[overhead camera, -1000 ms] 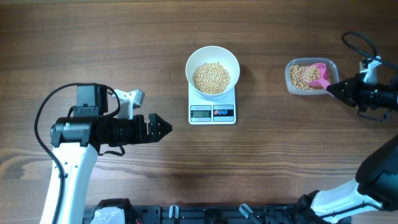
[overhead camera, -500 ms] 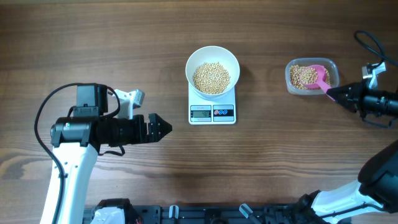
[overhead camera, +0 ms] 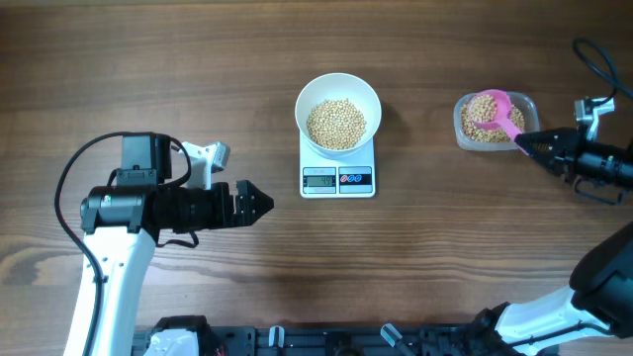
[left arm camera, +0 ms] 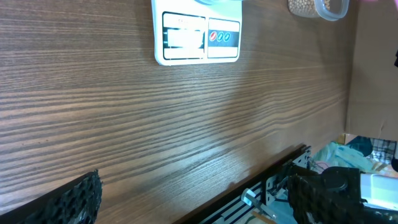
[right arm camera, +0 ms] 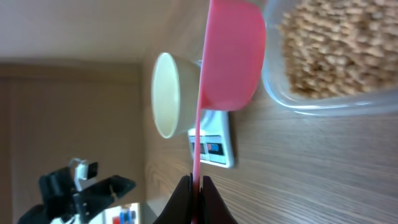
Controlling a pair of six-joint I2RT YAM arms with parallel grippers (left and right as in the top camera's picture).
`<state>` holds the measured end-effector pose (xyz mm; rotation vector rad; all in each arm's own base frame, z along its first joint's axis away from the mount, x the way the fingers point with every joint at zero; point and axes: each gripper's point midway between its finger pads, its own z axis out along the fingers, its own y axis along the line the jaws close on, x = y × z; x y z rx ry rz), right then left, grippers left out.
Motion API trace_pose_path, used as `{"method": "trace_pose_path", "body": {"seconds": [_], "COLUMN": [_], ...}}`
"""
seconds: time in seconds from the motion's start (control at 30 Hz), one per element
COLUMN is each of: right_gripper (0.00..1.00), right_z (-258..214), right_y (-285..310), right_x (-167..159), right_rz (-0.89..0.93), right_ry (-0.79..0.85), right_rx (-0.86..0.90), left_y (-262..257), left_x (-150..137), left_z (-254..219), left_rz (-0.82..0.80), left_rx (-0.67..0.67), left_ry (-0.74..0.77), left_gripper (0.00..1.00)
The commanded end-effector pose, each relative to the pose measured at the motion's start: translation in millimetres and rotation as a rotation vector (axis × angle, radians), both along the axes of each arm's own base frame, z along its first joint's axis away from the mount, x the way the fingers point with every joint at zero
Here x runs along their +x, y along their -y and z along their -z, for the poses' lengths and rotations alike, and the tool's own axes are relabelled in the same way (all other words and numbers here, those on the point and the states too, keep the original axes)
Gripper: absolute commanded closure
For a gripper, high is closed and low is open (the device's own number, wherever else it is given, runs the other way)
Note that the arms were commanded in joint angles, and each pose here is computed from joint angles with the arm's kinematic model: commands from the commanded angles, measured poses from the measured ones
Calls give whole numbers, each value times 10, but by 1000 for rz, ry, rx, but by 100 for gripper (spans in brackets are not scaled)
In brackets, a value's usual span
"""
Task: Scoop item into bowl and weigh 150g on scale
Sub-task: 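Scoop soybeans and lift the pink scoop out of the tub, then carry the filled scoop over the bowl and tip it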
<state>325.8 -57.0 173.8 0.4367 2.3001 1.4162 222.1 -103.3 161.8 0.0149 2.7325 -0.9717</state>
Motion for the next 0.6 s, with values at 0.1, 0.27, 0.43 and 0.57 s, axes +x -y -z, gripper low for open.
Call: {"method": "trace_pose_path", "body": {"seconds": [0.1,0.27,0.43,0.57], "right_gripper": [96,96,96,96], "right_z": [-231,-338,-526,-622], "right_y": [-278,-702,-1143,-1380], "right_x": [72,81,126,168], "right_rz": [-44,-163,-288,-359], "right_ry": [110,136,203,243], "right_rx": [135,148,180,184], "left_y": [-6,-6,-6,-6], "left_x": [-2,-2,-2,-2], "left_z": [30,30,30,30], "left_rz": [12,12,12,12], "left_rx": [4,4,4,4], "left_ry": [-1,-1,-1,-1], "left_gripper": [0,0,0,0]}}
